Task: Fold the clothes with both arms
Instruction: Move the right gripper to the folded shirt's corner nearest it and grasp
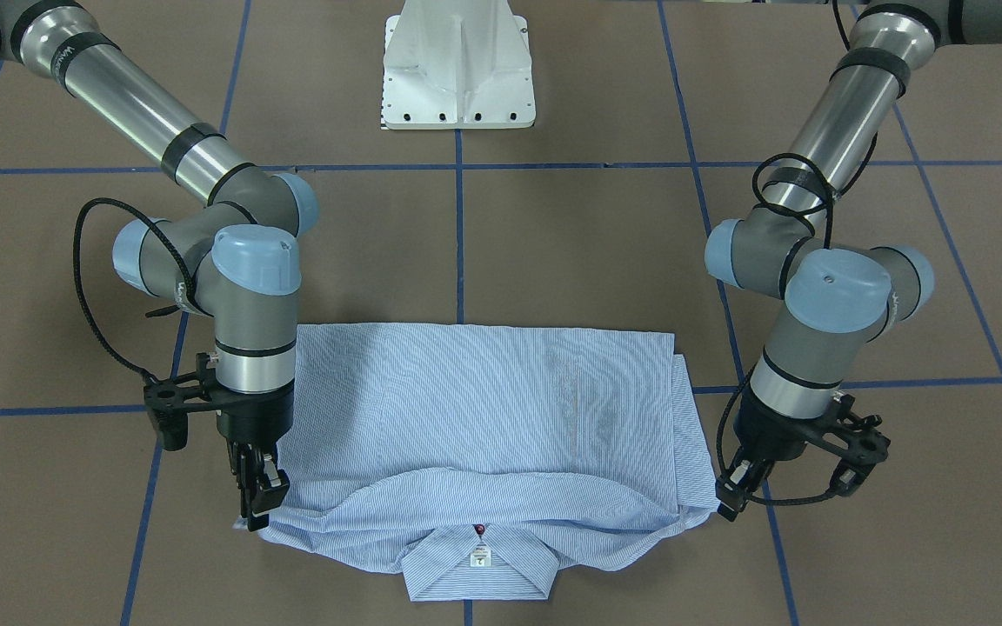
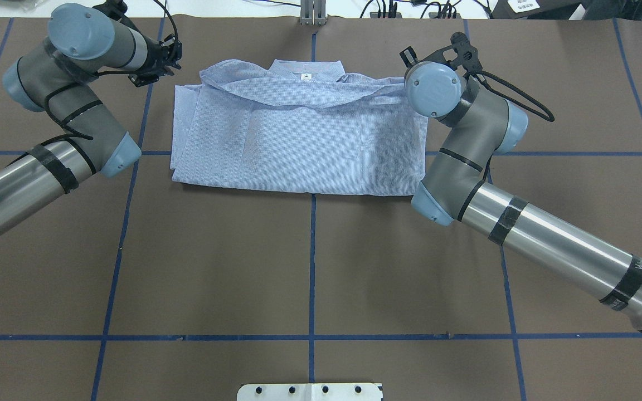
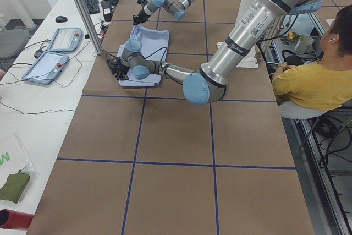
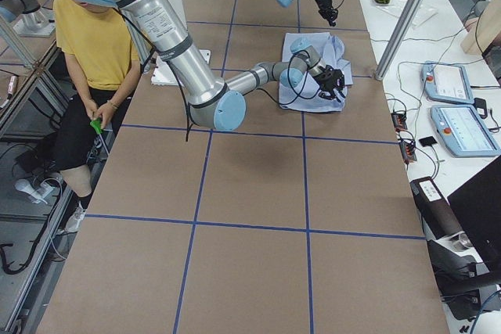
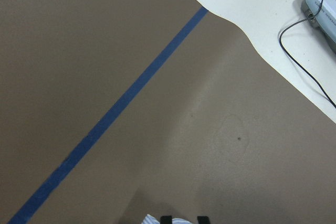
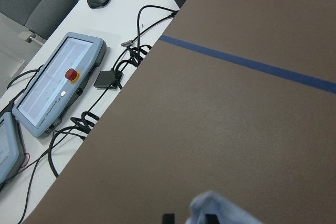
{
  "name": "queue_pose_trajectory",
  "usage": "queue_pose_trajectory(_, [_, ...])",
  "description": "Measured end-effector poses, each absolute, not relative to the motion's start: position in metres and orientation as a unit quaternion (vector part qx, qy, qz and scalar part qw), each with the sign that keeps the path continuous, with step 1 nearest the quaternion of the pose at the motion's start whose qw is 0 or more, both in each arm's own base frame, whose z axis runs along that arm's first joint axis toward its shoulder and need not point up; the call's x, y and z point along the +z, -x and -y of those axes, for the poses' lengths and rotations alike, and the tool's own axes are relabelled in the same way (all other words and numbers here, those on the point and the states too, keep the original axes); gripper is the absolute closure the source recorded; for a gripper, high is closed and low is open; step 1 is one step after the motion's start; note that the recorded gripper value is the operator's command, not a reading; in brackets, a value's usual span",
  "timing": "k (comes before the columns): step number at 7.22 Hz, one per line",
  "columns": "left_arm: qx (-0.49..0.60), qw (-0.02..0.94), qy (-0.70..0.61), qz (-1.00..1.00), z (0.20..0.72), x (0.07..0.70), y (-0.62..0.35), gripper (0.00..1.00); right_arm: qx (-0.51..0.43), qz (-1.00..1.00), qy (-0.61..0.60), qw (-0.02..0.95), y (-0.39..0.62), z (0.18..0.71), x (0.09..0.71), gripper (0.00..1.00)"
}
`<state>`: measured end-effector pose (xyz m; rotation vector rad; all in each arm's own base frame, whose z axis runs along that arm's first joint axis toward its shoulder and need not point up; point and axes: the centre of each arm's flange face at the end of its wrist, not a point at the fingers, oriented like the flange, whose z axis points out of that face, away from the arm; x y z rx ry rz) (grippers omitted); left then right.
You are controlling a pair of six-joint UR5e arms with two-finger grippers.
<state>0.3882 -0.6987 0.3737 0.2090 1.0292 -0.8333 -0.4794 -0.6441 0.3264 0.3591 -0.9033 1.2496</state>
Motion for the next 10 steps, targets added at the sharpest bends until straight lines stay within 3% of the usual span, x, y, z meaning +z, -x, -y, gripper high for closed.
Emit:
queue_pose_trajectory(3, [-0.371, 0.775, -0.084, -0.505, 0.694, 0.348, -0.367, 0.71, 0.539, 0.464, -0.113, 0.694, 0.429, 0.612, 0.296, 0.0])
queue_pose_trajectory(5, [-0.367, 0.774, -0.078, -0.511, 0.689, 0.349, -0.357, 0.72, 0.51, 0.496, -0.089, 0.697, 0.398, 0.535, 0.305, 0.0])
queue_pose_trajectory(8, [-0.366, 0.768, -0.086, -0.519, 0.68, 0.349, -0.341, 0.72, 0.481, 0.5, -0.07, 0.717, 0.447, 0.449, 0.324, 0.0])
queue_pose_trajectory(10, [-0.364, 0.766, -0.091, -0.523, 0.676, 0.345, -0.338, 0.72, 0.482, 0.495, -0.063, 0.721, 0.469, 0.431, 0.333, 0.0])
